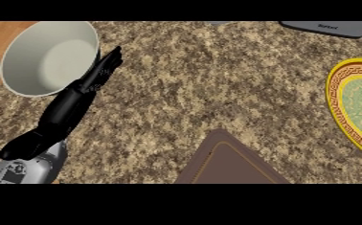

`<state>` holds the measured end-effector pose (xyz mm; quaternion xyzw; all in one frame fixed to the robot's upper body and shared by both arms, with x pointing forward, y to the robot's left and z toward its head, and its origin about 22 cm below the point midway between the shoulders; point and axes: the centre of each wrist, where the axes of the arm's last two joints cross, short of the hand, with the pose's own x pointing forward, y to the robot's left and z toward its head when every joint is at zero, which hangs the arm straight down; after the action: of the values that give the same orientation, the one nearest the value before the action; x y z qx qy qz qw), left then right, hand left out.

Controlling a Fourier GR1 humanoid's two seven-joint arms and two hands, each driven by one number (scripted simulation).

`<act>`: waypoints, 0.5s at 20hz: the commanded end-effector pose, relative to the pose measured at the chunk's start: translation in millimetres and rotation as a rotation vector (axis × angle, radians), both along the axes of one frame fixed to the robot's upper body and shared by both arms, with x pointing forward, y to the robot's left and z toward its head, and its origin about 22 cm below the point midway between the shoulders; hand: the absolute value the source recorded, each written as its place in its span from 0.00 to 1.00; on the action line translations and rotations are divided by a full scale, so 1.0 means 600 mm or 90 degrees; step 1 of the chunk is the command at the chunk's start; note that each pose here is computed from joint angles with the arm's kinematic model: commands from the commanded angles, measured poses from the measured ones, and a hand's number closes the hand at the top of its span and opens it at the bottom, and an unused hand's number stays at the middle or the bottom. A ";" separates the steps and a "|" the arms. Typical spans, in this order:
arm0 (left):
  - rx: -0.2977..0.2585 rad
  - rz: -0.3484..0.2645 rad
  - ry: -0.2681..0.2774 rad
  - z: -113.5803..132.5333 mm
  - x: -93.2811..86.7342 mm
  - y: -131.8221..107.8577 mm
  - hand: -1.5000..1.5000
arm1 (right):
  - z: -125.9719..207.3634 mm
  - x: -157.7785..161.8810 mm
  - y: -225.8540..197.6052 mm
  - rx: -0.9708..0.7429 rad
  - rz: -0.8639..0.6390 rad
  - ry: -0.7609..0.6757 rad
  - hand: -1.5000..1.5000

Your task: Pick the tomato from the tray and place it in the plate

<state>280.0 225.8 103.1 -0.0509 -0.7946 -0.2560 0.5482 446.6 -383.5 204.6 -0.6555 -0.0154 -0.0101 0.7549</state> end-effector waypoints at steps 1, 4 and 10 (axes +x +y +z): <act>0.002 -0.013 -0.001 -0.001 0.001 -0.009 0.50 | 0.030 -0.004 -0.014 -0.086 -0.188 -0.058 1.00; 0.002 -0.015 -0.005 0.005 0.007 -0.015 0.50 | 0.045 -0.010 -0.029 -0.137 -0.195 -0.060 1.00; 0.001 -0.011 0.005 0.003 0.011 -0.017 0.50 | 0.048 -0.024 -0.056 -0.189 -0.212 -0.056 1.00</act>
<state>285.2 217.5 106.2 -0.0567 -0.7943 -0.2629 0.5448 433.9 -413.8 230.6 -0.7439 -0.0011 -0.0483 0.6665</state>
